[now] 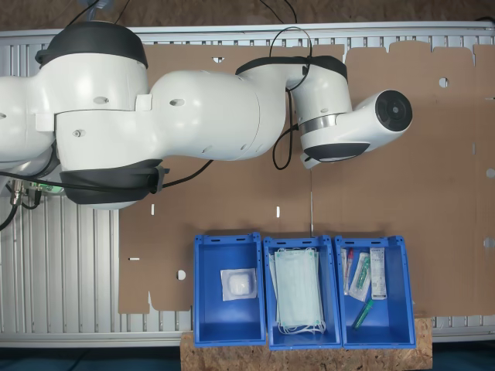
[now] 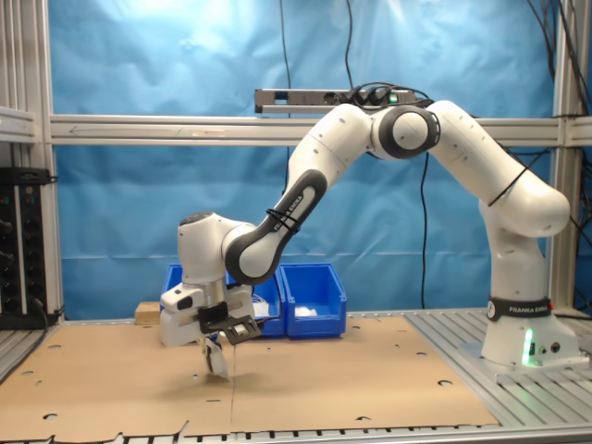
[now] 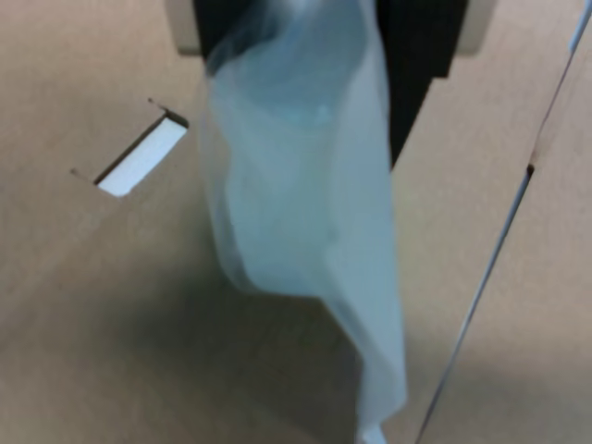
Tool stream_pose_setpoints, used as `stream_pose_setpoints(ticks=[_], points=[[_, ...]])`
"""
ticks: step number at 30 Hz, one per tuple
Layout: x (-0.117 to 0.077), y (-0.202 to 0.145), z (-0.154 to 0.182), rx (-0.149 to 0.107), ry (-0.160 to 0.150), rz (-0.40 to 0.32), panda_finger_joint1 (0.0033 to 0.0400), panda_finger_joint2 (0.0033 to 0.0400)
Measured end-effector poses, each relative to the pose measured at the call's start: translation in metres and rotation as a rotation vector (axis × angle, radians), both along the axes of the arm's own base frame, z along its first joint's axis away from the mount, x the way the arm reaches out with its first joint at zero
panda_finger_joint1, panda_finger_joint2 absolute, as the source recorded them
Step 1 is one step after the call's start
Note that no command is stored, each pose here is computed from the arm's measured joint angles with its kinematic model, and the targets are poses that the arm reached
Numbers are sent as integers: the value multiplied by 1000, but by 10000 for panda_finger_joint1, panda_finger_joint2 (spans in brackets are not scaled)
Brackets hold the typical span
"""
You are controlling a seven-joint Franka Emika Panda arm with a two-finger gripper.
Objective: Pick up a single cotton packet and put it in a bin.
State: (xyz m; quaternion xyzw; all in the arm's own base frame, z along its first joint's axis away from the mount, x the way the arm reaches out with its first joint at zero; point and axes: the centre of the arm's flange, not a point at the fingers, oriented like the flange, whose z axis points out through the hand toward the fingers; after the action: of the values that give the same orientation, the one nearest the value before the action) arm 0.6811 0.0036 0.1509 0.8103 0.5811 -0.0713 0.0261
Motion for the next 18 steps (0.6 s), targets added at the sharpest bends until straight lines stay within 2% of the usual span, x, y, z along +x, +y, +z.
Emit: stream_pose_setpoints(ticks=[8,18], points=[[0,1,34,-5,6,-4,51,51],[-2,2,118,-12,-47,-8,52,52]])
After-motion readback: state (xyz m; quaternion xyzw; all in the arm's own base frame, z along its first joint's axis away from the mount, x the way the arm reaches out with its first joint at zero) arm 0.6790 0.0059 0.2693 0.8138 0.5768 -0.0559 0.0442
